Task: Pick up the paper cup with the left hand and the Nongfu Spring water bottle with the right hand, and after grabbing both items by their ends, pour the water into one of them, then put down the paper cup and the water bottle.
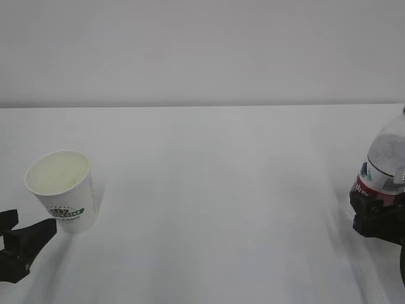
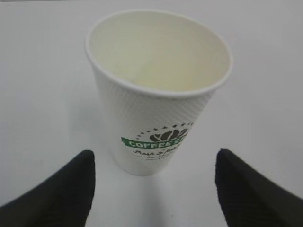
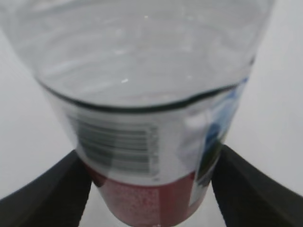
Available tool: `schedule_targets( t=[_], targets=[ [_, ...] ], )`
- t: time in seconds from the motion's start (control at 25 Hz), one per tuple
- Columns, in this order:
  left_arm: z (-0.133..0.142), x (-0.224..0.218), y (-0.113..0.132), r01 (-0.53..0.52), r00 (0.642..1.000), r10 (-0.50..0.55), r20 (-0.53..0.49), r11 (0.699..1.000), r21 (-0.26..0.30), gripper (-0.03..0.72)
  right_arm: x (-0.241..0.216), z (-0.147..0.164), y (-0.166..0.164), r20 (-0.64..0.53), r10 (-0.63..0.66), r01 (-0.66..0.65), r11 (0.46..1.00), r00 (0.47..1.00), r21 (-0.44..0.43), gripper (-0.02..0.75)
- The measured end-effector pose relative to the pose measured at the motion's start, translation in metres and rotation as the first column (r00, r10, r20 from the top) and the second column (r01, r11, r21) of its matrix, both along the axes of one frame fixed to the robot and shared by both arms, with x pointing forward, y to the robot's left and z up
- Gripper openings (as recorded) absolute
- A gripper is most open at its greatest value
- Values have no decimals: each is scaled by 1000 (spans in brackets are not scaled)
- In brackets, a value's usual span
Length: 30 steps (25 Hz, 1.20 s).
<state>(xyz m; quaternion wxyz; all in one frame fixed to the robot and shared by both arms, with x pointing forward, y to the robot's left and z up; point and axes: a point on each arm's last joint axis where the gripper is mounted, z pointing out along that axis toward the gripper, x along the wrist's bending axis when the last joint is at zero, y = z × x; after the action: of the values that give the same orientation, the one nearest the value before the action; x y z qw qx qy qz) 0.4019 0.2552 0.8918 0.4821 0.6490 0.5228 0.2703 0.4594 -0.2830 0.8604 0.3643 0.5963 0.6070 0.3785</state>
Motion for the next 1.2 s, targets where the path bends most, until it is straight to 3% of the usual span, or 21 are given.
schedule_targets(
  t=[0.4, 0.68, 1.2],
  targets=[
    [0, 0, 0, 6, 1000, -6, 2, 1000, -1, 598, 16, 5, 1, 47, -4, 4, 1000, 999, 9, 592],
    [0, 0, 0, 6, 1000, -6, 3, 1000, -1, 598, 20, 7, 0, 65, -29, 27, 999, 997, 34, 669],
    [0, 0, 0, 6, 1000, -6, 3, 1000, -1, 596, 51, 20, 3, 173, -36, 28, 998, 984, 48, 671]
  ],
)
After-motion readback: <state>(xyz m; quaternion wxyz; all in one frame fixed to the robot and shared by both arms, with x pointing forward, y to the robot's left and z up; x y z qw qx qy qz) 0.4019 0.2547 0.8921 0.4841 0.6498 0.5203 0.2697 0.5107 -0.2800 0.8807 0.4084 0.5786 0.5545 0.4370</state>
